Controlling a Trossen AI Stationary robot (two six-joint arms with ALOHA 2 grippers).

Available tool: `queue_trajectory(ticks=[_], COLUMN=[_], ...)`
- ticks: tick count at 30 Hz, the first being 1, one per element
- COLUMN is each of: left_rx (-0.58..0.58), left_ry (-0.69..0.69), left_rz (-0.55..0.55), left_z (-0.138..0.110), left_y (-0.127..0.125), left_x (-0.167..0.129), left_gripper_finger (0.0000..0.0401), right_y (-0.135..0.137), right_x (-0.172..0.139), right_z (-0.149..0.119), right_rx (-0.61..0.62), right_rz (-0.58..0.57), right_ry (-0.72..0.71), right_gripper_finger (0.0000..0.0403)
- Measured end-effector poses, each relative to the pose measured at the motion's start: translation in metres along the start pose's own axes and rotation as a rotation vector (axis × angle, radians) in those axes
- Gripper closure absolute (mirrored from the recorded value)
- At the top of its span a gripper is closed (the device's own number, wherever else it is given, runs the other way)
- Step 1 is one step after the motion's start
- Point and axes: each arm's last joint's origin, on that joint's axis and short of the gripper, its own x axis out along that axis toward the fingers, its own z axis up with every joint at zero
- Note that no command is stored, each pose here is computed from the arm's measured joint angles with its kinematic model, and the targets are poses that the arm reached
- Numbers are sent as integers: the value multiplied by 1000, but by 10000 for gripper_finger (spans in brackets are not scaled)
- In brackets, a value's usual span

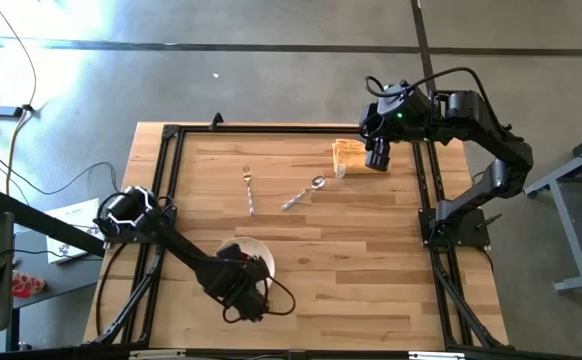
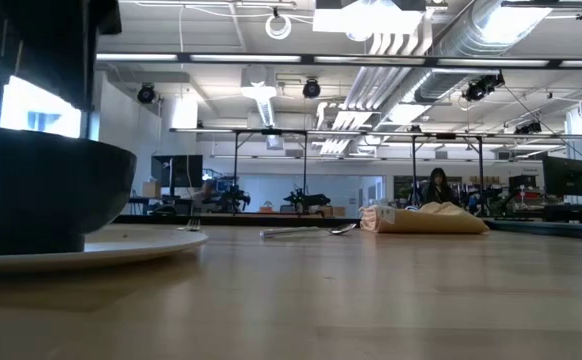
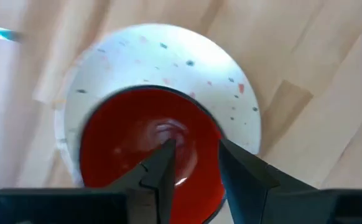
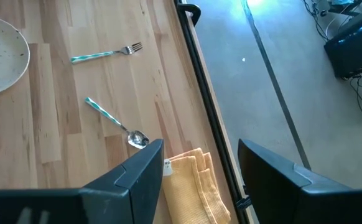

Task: Set table place
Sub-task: Move the white plate to the middle of the table

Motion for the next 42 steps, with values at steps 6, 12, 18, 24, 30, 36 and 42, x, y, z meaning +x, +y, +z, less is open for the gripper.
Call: queue_trajectory(ticks=[6, 12, 18, 24, 30, 36, 42], left_rx=[-40, -105, -135, -103, 15, 151, 216], left_ry=[-50, -102, -133, -196, -324, -427, -518], left_rz=[103, 146, 143, 146, 138, 147, 172], left_z=[9, 11, 11, 12, 18, 19, 12], left_y=[12, 27, 29, 36, 74, 123, 164], left_x=[-42, -68, -71, -81, -116, -151, -177], left_gripper_finger=[310, 318, 318, 318, 318, 318, 318], right_y=[5, 21, 63, 106, 137, 165, 201], right_x=[0, 22, 86, 142, 167, 180, 212], right_z=[-3, -8, -40, -71, -67, -31, -3], right_rx=[44, 48, 73, 133, 209, 285, 234], right_rz=[139, 192, 354, 451, 498, 528, 509], right_ry=[19, 67, 88, 85, 93, -53, -31], right_gripper_finger=[206, 206, 206, 258, 392, 400, 403])
